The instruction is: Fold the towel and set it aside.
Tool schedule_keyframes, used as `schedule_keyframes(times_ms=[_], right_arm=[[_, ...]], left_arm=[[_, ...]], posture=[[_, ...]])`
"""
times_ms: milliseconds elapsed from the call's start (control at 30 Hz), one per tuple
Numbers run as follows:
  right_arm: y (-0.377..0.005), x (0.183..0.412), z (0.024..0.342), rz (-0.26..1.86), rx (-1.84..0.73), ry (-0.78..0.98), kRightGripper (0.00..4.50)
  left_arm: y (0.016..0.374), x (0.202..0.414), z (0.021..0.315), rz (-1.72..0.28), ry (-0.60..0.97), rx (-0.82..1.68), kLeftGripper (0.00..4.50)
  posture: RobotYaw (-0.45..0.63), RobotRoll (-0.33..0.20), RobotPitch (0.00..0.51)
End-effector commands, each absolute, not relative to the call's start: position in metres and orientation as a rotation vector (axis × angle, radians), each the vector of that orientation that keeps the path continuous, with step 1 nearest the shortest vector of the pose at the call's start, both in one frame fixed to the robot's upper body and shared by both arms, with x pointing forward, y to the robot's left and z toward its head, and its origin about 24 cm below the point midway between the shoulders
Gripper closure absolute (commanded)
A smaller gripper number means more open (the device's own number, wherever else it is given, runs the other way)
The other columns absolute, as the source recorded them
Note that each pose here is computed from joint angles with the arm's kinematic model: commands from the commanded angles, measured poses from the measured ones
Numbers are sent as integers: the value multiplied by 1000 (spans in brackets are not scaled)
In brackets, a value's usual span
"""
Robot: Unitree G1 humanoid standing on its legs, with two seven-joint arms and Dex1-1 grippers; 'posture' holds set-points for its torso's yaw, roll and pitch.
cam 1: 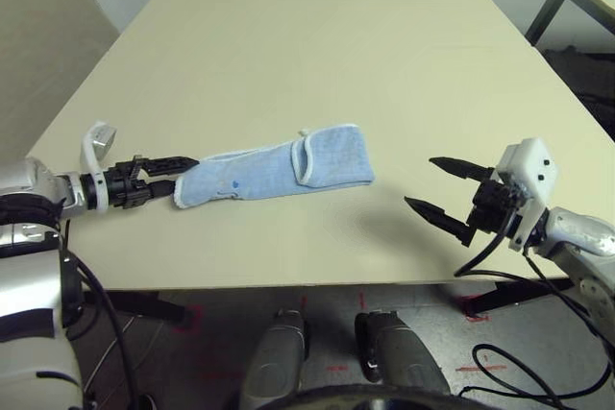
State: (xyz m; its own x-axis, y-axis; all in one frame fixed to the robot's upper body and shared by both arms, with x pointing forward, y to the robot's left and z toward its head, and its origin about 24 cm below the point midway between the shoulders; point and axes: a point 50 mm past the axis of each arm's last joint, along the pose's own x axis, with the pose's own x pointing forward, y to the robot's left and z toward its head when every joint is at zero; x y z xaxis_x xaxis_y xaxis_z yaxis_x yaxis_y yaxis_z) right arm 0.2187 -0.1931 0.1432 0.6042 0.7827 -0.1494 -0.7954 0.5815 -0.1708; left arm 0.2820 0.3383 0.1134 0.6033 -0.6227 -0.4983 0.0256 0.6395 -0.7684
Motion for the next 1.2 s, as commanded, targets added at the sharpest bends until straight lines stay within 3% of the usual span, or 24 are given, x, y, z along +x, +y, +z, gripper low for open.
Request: schedule_keyframes(times_ms=[33,367,400,967,1200], right_arm=[[-193,216,146,917,-229,49,0],[-191,217,145,910,-220,44,0],[-191,217,145,910,-219,43,0],[-195,219,146,933,-233,46,0],[-190,219,142,936,-222,34,0]], left_arm=[[326,280,97,-431,968,-804,763],[320,283,103,-496,1001,-789,4312],[321,284,105,-497,994,-785,4476],[353,282,150,-484,926,-671,4476],[306,306,164,-708,922,-730,4476]], posture=[[-55,0,117],[-60,0,116],[-60,0,115],[-54,0,117],[-60,0,115]])
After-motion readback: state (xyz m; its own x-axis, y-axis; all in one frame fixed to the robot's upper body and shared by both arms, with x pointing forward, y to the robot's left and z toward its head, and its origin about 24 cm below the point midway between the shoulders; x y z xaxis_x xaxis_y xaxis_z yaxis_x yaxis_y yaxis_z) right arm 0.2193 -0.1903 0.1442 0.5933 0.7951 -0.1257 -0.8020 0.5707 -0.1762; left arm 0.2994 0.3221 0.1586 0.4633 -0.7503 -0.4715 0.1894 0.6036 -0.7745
